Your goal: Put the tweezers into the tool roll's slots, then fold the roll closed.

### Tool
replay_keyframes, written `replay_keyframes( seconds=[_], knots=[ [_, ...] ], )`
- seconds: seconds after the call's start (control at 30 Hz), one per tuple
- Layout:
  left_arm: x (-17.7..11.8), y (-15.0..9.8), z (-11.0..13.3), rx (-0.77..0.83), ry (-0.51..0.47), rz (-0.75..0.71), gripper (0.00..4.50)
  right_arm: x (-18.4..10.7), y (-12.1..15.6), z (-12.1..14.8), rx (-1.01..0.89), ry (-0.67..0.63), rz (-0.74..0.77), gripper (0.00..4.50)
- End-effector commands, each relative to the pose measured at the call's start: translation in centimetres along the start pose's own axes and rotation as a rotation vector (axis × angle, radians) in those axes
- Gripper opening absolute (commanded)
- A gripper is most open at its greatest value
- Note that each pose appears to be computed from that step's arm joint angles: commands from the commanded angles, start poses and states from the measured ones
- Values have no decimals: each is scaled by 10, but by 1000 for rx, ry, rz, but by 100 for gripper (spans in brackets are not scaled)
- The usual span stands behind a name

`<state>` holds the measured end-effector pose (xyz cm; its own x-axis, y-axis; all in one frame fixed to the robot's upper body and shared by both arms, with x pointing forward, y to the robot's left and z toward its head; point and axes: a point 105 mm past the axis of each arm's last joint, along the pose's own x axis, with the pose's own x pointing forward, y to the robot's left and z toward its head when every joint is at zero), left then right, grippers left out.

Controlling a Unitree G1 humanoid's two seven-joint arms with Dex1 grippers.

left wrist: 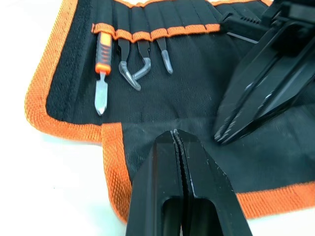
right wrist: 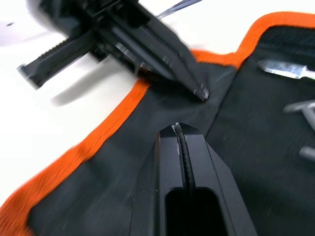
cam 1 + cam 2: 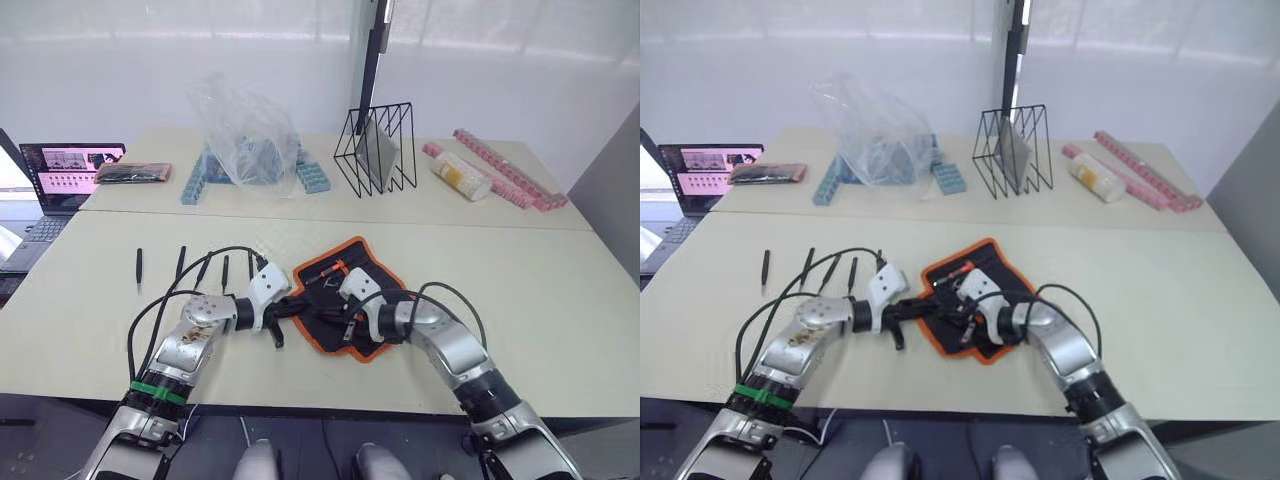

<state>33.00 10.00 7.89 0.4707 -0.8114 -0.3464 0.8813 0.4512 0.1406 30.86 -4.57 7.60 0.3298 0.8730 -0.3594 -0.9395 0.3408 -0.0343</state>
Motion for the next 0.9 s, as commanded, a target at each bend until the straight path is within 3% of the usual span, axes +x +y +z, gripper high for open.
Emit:
replay_keyframes(
  seconds=[0.03,0.37,0.43,0.57,0.77,0.87,0.9],
  knots=[
    [-4,-10,-33,-61,117,-20,4,-12,19,-31,74,102,54,0],
    [-5,-9,-33,-59,121,-20,4,-32,41,-42,132,134,36,0],
    [-4,-7,-32,-49,113,-15,4,-30,41,-37,130,109,30,0],
    [-11,9,-6,-51,-2,30,4,-32,37,-8,69,1,19,0],
    [-73,33,49,-39,-222,108,4,-75,12,51,13,-216,-91,0],
    [-111,42,48,-77,-248,201,4,-101,-4,57,3,-243,-198,0],
    [-130,47,37,-90,-221,266,29,-111,-13,54,9,-241,-255,0]
  ],
)
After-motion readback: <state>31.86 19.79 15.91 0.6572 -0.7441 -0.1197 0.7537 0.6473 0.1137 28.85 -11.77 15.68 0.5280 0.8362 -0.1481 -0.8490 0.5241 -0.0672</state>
